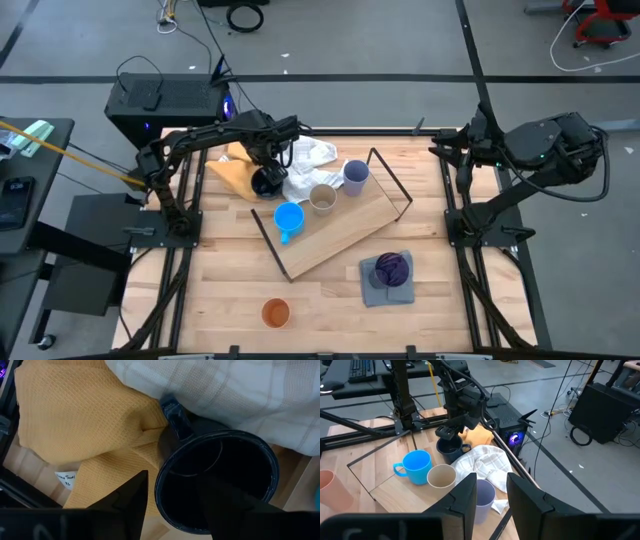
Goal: Stack small to large cups/mugs on shelf
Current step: Align the dark blue mug with the light blue mug on the shelf
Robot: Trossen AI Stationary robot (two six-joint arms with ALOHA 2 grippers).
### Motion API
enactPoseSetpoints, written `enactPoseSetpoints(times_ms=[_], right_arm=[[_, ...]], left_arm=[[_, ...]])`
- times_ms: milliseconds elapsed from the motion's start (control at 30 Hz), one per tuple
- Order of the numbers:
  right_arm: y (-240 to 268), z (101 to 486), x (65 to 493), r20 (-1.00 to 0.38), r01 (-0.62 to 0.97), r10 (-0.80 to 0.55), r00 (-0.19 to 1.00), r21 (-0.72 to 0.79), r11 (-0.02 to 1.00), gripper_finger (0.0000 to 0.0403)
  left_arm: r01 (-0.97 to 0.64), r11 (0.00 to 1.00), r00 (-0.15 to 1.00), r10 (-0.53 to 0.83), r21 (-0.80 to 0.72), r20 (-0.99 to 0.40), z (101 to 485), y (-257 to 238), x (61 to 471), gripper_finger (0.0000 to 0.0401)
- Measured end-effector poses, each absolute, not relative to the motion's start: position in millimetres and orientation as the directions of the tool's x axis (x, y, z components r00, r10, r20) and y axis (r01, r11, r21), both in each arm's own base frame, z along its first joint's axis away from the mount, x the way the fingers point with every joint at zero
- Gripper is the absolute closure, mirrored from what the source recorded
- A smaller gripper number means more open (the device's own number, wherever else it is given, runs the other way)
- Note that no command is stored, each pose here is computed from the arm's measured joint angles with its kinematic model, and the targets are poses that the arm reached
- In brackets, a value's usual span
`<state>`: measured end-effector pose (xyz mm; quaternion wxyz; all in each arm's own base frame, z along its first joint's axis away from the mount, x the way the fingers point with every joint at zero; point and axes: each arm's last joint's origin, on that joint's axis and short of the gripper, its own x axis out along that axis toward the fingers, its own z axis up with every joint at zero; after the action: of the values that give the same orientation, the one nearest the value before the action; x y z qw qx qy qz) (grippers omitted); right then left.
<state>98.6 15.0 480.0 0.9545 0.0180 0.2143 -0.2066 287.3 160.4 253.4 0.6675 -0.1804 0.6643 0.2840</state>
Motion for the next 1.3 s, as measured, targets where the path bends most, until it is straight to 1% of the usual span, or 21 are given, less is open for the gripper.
enactPoseSetpoints(times_ms=[300, 567, 933, 1200, 1300], right_arm=[[15.0, 480.0, 98.6, -0.417, 0.396, -0.387, 0.823, -0.068, 0.916, 0.0289], [15.0, 480.0, 98.6, -0.417, 0.393, -0.387, 0.823, -0.075, 0.917, 0.0289], [15.0, 480.0, 98.6, -0.417, 0.385, -0.387, 0.823, -0.091, 0.918, 0.0289], [15.0, 480.0, 98.6, -0.417, 0.385, -0.387, 0.823, -0.092, 0.918, 0.0289], [15.0, 480.0, 98.6, -0.417, 0.386, -0.387, 0.822, -0.091, 0.918, 0.0289]], left_arm=[[-0.626, 0.769, -0.028, 0.144, 0.13, -0.989, 253.5, 161.1, 288.8, 0.022], [-0.646, 0.755, 0.019, 0.158, 0.109, -0.987, 253.7, 162.9, 293.0, 0.022], [-0.648, 0.755, 0.032, 0.159, 0.101, -0.987, 253.7, 163.8, 294.0, 0.0224], [-0.581, 0.813, 0.024, 0.073, 0.046, -0.997, 253.2, 164.6, 288.2, 0.022], [-0.559, 0.826, -0.001, 0.085, 0.071, -0.996, 252.8, 168.2, 284.8, 0.0224]])
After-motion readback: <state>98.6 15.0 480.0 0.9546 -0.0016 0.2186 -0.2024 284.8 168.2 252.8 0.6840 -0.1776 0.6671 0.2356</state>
